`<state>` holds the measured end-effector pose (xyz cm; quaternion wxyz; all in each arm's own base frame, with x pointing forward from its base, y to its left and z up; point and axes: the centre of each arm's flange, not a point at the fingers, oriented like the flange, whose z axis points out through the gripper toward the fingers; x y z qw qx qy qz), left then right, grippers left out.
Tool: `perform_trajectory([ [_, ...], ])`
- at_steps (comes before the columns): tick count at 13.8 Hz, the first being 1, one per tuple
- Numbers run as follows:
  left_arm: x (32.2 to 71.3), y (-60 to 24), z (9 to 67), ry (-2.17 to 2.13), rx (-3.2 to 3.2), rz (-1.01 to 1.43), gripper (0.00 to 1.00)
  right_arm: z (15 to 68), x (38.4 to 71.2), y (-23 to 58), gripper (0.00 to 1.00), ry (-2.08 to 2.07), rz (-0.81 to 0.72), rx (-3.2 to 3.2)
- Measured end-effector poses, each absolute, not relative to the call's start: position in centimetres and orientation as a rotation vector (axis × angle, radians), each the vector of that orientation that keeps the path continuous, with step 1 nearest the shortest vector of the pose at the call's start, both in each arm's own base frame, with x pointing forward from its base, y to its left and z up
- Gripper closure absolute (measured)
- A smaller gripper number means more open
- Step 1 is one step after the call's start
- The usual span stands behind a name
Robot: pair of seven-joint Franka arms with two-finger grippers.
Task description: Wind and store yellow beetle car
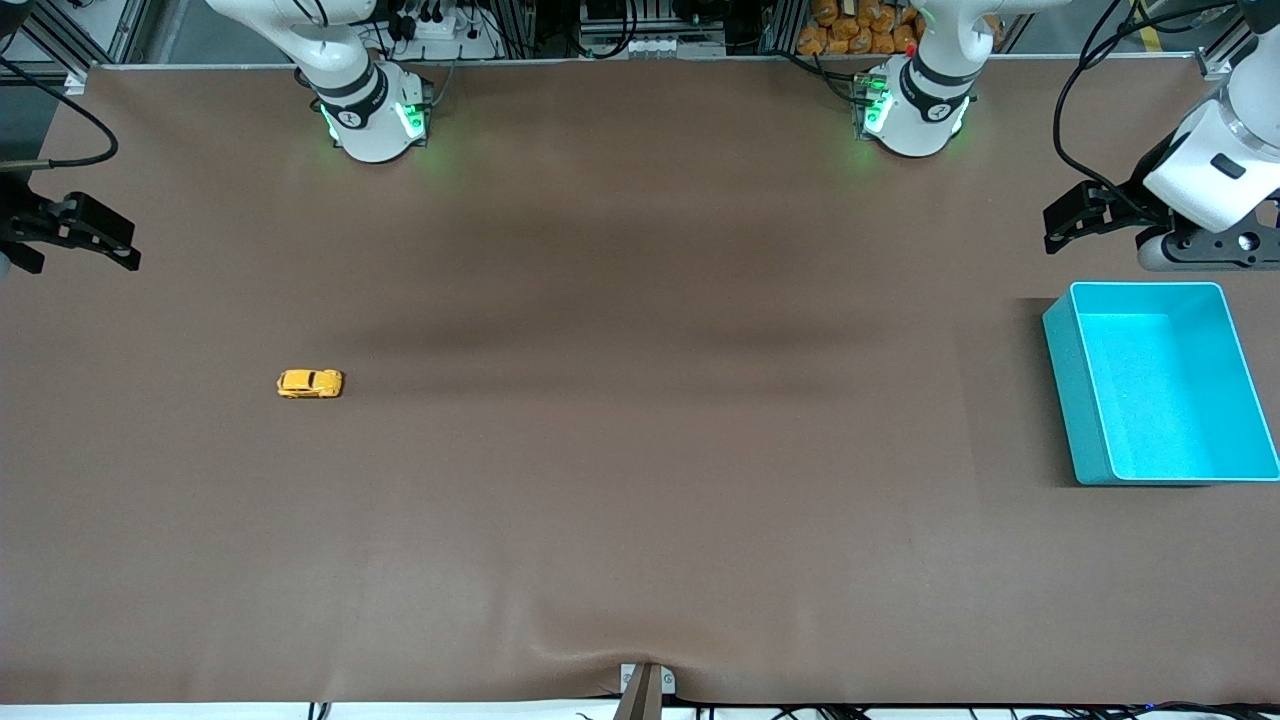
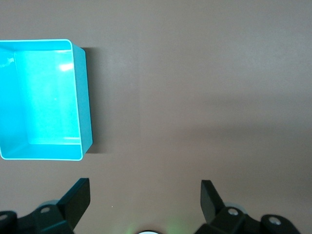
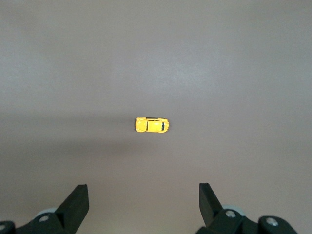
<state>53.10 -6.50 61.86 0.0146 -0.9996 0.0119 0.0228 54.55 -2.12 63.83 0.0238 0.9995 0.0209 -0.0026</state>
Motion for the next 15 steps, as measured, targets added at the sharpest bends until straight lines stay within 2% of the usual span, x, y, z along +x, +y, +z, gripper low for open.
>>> perform_trajectory([
  [15, 53.15, -6.53, 61.90, 0.038, -3.112, 0.064, 0.00, 63.14, 54.80, -2.18, 0.00, -0.083, -0.028, 3.100],
])
